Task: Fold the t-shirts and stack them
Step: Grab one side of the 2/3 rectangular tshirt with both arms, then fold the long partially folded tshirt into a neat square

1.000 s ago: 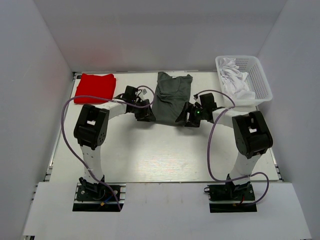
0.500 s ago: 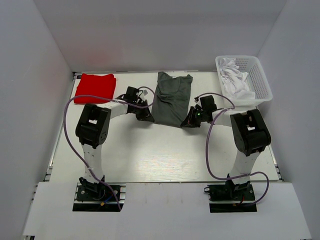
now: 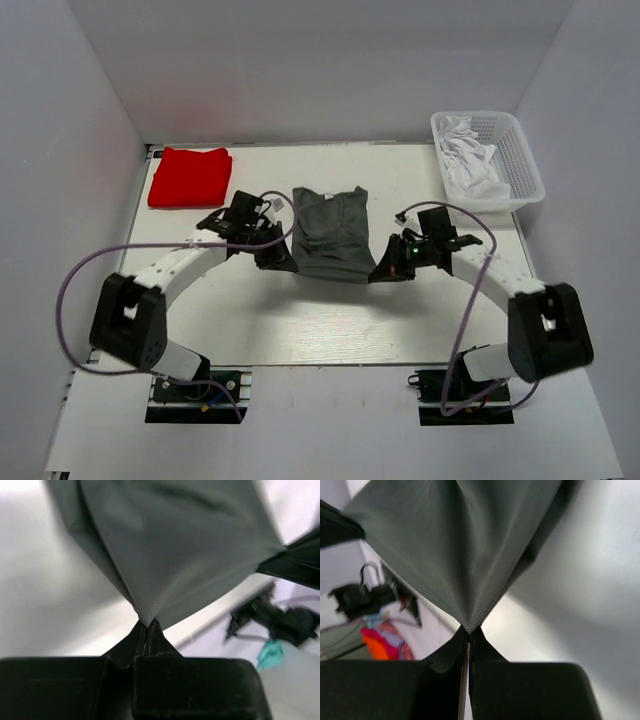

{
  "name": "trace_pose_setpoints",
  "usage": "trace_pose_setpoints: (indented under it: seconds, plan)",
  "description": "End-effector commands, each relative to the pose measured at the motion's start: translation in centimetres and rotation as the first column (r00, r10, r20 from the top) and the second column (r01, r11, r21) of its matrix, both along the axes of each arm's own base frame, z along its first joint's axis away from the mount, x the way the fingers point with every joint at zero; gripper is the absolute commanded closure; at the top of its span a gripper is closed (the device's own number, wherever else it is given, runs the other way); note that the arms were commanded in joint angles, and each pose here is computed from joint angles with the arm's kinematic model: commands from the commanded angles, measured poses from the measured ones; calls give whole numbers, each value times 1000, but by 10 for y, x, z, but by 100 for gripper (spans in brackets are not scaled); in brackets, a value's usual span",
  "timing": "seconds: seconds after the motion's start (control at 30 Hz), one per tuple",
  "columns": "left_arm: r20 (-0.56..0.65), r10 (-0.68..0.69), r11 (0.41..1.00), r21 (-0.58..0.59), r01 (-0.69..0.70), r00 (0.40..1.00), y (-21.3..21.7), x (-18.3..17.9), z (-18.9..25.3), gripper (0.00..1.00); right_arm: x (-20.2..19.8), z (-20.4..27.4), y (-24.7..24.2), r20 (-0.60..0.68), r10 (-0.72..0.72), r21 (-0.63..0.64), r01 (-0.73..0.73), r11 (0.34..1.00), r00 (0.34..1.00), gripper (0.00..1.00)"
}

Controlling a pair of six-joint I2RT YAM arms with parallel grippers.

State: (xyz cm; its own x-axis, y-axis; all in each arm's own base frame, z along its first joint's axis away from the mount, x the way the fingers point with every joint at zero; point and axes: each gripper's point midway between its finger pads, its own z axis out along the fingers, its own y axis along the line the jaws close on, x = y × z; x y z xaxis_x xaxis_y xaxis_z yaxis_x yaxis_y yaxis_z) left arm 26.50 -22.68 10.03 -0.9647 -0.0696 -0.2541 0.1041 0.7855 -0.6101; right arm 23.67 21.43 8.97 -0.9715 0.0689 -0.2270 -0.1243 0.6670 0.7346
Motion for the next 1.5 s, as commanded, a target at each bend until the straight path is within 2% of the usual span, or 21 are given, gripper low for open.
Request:
trace_pose_setpoints:
  seconds: [0.0, 0.1, 0.17, 0.2, 0.4, 0.43, 0.6, 0.77, 0.97, 1.17, 1.33, 1.47]
  plan:
    - [-62, 14, 1000, 13, -13, 998, 20, -46, 33, 100, -61, 20, -11, -144, 72, 19, -70, 997, 987, 100]
    - [-66, 11, 998, -53, -14, 998, 19, -65, 65, 100, -74, 59, -16, -98, 88, 28, -86, 996, 991, 100]
    - [-88, -8, 996, -88, 0, 996, 17, -76, 82, 100, -84, 71, -17, -123, 106, 39, -102, 994, 987, 100]
    - [-93, -18, 995, -101, 8, 995, 15, -78, 87, 100, -80, 89, -16, -86, 118, 54, -113, 992, 989, 100]
    - [-19, 14, 993, -118, -16, 1000, 15, -69, 113, 100, -72, 108, -9, -72, 151, 98, -143, 985, 986, 100]
    - [20, 20, 992, -128, -17, 1000, 13, -62, 119, 100, -68, 107, -7, -78, 152, 100, -144, 985, 985, 100]
    - [52, 92, 993, -80, -88, 994, 16, -29, 116, 100, -32, 110, -6, -19, 112, 68, -110, 992, 994, 100]
    - [110, 178, 983, -68, -171, 978, 14, 7, 118, 100, -13, 105, -10, -25, 73, 51, -72, 996, 997, 100]
    - [85, 189, 981, -50, -185, 978, 3, 36, 96, 100, 3, 97, -14, -60, 34, 65, -30, 997, 998, 100]
    - [131, 222, 975, -13, -222, 966, 1, 70, 88, 100, 17, 81, -22, -82, 20, 61, -15, 998, 996, 100]
    - [134, 232, 972, 2, -234, 963, -4, 90, 79, 100, 35, 73, -21, -92, 19, 106, -9, 994, 996, 100]
    - [110, 222, 973, 44, -227, 969, -8, 105, 63, 100, 55, 56, -26, -103, -19, 68, 27, 997, 995, 100]
